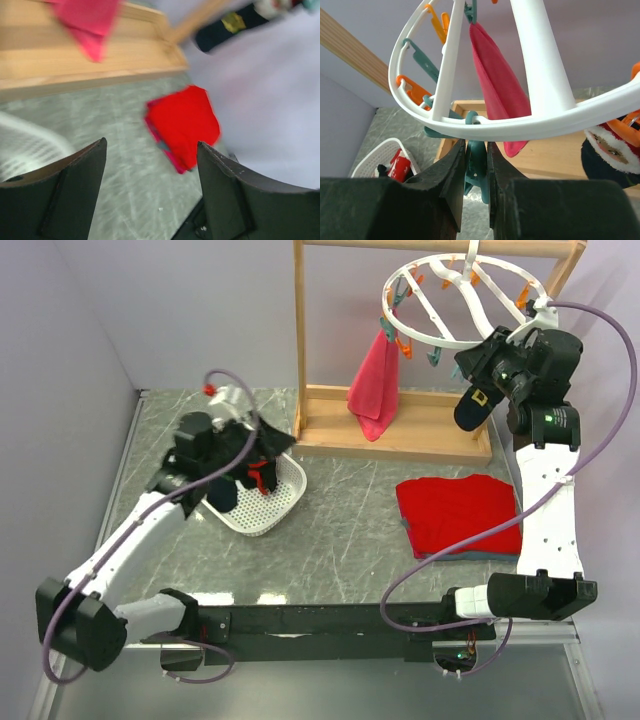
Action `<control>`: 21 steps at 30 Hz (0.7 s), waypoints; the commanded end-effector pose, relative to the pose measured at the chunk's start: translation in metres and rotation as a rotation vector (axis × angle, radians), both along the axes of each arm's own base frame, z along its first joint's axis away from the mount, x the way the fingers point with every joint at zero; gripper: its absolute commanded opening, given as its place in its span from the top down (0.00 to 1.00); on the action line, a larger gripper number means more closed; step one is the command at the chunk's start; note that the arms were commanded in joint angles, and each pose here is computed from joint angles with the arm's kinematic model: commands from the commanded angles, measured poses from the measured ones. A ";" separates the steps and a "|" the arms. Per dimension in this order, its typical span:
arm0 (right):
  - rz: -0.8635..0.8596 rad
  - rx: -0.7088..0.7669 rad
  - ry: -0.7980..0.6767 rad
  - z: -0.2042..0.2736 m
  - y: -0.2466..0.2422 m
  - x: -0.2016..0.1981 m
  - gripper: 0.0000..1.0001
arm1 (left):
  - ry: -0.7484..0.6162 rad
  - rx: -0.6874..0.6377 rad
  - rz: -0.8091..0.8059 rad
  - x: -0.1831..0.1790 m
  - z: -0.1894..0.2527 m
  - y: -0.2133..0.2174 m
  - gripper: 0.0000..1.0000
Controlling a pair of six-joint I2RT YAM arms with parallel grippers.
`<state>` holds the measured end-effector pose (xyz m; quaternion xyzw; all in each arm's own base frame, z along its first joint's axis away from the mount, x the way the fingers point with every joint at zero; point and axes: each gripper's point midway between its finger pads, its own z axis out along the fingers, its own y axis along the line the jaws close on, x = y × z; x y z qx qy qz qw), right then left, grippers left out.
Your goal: Remove the socks clipped to the hanger
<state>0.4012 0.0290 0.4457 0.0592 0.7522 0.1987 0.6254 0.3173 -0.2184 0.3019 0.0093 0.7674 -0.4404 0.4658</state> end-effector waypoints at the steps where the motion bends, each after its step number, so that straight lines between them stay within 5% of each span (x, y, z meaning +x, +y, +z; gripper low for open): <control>1: 0.002 0.002 -0.032 0.018 0.010 -0.017 1.00 | -0.259 -0.071 -0.094 0.006 0.057 -0.065 0.22; 7: 0.055 0.044 -0.046 0.030 0.027 -0.025 1.00 | -0.527 -0.090 -0.171 0.025 0.065 -0.151 0.14; 21: 0.108 0.139 -0.097 0.061 0.057 -0.037 1.00 | -0.859 -0.198 -0.230 0.075 0.023 -0.309 0.04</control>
